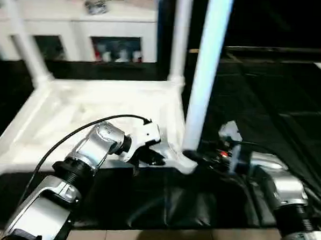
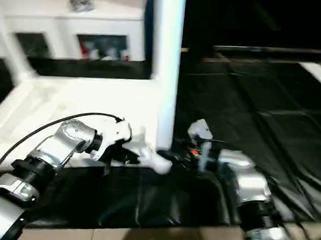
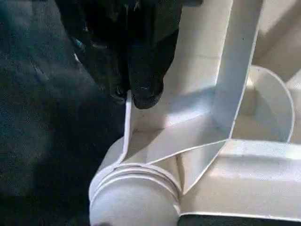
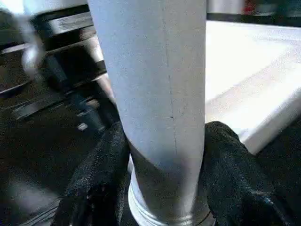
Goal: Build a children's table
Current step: Rotate leg to tighten
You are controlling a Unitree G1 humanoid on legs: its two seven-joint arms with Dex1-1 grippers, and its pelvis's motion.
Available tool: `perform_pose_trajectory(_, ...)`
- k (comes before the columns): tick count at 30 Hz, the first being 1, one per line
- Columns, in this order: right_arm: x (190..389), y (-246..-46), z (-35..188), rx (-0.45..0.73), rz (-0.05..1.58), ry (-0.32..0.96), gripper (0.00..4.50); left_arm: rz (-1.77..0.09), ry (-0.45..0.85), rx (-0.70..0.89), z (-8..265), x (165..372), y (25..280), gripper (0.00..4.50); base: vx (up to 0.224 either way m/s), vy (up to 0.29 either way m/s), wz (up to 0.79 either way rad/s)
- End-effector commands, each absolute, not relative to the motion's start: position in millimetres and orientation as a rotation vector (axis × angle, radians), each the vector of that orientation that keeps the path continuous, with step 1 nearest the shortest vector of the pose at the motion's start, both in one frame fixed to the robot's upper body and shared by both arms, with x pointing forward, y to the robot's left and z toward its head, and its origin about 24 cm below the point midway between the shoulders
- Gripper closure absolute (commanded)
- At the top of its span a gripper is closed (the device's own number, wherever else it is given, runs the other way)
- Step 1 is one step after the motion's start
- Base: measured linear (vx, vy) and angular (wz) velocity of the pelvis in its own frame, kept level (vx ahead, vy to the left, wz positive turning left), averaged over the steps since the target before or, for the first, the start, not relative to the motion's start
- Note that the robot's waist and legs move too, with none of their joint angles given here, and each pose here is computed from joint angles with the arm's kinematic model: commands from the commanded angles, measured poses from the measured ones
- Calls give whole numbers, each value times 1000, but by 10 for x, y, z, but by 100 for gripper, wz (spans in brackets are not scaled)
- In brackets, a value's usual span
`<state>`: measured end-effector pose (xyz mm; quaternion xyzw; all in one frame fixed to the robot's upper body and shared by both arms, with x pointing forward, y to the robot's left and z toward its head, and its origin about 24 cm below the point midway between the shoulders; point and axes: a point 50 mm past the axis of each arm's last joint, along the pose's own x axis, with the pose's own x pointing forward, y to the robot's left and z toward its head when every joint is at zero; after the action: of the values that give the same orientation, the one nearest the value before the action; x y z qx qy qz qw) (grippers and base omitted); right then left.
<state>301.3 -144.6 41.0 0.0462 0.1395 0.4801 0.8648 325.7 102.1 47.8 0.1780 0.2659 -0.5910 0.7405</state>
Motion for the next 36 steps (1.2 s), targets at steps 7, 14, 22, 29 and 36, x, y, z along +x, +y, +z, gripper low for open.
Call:
perform_pose_trajectory(7, 3133, -701, 233, 176, 794, 385, 255, -1122, 471, 280, 707, 3424, 545, 450, -9, -1, 0)
perform_pose_trajectory(14, 3367, -475, 301, 186, 555, 387, 255, -1005, 440, 247, 749, 3471, 407, 450, 65, -14, -8)
perform_pose_trajectory(22, 3412, -634, 336, 173, 532, 328, 185, -968, 460, 296, 702, 3497, 581, 450, 0, 0, 0)
perform_pose_trajectory(29, 3232, -1076, 334, 141, 674, 259, 102, -1037, 476, 361, 656, 3468, 783, 450, 0, 0, 0)
perform_pose_trajectory(36, 3074, -1578, 428, 54, 852, 241, 50, -1198, 502, 412, 639, 3385, 900, 450, 0, 0, 0)
